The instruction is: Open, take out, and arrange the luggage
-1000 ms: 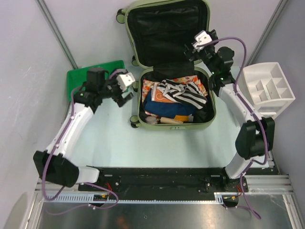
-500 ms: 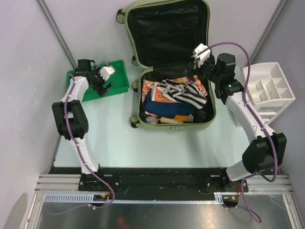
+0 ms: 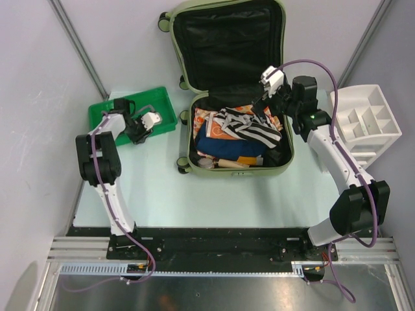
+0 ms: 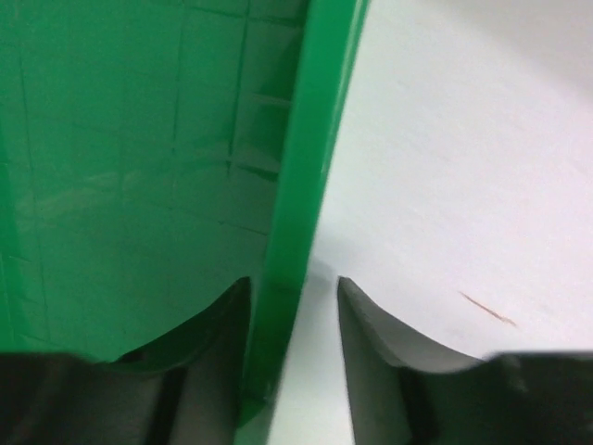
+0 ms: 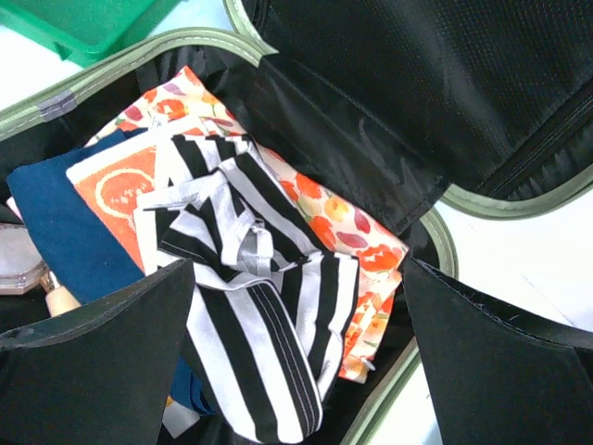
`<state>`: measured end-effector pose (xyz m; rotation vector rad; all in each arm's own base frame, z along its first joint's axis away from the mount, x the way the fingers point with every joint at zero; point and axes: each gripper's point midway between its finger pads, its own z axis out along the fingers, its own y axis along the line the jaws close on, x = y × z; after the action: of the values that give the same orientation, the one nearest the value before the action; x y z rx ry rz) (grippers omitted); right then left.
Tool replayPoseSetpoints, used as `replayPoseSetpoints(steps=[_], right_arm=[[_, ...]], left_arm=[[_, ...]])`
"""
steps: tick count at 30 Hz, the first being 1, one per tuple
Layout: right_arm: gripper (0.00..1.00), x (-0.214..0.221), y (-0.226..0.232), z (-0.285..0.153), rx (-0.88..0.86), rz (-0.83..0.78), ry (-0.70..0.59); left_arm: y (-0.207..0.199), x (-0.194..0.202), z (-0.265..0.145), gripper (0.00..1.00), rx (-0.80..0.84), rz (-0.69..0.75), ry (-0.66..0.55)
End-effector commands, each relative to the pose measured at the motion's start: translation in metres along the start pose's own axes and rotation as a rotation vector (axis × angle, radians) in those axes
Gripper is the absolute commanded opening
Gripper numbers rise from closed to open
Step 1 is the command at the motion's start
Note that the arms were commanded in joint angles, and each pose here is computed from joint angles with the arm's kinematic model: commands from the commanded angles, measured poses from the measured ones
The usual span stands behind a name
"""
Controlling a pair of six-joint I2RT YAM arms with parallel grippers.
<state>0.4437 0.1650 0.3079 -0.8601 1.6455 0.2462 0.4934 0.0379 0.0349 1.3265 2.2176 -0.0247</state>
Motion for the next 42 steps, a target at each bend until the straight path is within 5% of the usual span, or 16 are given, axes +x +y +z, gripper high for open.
replayPoseSetpoints(steps=[1, 9, 16, 17, 21, 22, 24, 28, 34, 42], right_arm=[[1.00, -0.007, -0.003, -0.012, 0.027, -0.011, 0.004], [1.00, 0.009, 0.019, -0.027, -0.045, 0.071, 0.082], [0.99, 0.038, 0.049, -0.029, -0.202, 0.118, 0.166], [0.99, 0.047, 0.051, -0.027, -0.217, 0.122, 0.188], [0.97, 0.062, 0.054, -0.016, -0.247, 0.103, 0.211], [0.97, 0.062, 0.054, -0.014, -0.247, 0.100, 0.208], [0.94, 0.065, 0.054, -0.005, -0.242, 0.084, 0.207], [0.79, 0.067, 0.061, 0.016, -0.232, 0.055, 0.192], [0.51, 0.066, 0.093, 0.046, -0.276, 0.015, 0.167], [0.35, 0.074, 0.120, 0.085, -0.294, 0.027, 0.150]], left_arm=[[-0.046, -0.002, -0.035, 0.40, 0.087, 0.056, -0.023], [-0.143, 0.023, -0.069, 0.24, 0.203, 0.207, 0.002], [-0.187, 0.048, -0.082, 0.23, 0.261, 0.303, 0.047], [-0.192, 0.052, -0.083, 0.26, 0.268, 0.302, 0.059], [-0.183, 0.046, -0.097, 0.71, 0.199, 0.230, 0.064], [-0.176, 0.039, -0.104, 0.89, 0.169, 0.217, 0.049], [-0.168, 0.025, -0.118, 1.00, 0.117, 0.185, -0.002], [-0.139, -0.024, -0.162, 1.00, -0.026, 0.108, -0.142], [-0.131, -0.084, -0.199, 1.00, -0.028, -0.104, -0.352], [-0.154, -0.110, -0.212, 1.00, 0.058, -0.239, -0.450]])
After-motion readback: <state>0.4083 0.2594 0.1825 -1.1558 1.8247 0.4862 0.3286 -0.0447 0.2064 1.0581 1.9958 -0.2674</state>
